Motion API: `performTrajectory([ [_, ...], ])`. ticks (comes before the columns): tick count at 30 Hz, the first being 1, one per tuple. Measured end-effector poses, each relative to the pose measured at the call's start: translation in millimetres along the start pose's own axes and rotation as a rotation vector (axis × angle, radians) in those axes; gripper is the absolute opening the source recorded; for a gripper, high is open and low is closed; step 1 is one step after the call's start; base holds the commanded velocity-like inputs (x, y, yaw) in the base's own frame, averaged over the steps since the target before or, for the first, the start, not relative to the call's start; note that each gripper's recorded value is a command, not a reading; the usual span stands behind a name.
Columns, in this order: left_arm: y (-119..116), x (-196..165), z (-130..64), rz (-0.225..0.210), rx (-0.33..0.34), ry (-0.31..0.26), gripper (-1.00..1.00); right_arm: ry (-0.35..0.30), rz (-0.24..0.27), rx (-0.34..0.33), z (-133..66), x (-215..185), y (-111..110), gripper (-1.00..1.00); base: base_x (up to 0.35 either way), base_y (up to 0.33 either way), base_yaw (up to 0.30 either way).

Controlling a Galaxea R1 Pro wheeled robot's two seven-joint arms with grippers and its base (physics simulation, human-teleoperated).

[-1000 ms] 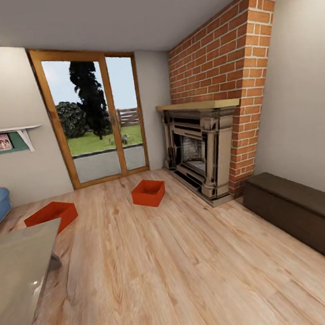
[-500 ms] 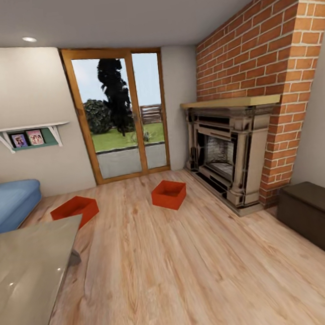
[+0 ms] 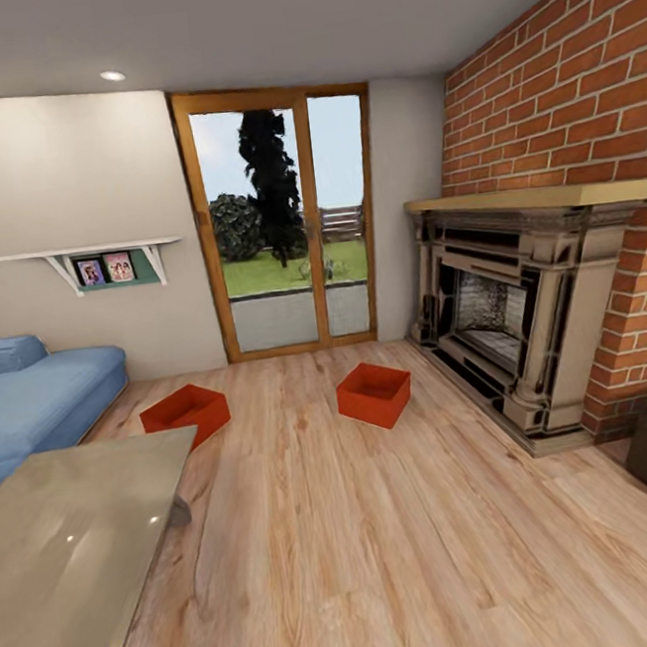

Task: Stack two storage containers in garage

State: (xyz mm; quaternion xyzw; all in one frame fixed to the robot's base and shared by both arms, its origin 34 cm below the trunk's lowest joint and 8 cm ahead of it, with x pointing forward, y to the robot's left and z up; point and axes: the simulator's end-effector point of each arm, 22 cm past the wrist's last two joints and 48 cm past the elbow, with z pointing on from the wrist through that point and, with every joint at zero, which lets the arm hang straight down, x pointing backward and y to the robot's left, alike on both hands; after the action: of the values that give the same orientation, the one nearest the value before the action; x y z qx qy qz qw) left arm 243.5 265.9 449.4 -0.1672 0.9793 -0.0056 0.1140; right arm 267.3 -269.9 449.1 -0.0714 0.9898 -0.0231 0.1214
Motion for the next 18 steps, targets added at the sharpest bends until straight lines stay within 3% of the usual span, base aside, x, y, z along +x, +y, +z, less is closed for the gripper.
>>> performTrajectory([
  [18,0.0,1.2,0.0,0.0,0.0,0.005,1.0,0.002,0.003,0.002,0.0,0.6,-1.3,1.0,0.323,0.0,0.007],
])
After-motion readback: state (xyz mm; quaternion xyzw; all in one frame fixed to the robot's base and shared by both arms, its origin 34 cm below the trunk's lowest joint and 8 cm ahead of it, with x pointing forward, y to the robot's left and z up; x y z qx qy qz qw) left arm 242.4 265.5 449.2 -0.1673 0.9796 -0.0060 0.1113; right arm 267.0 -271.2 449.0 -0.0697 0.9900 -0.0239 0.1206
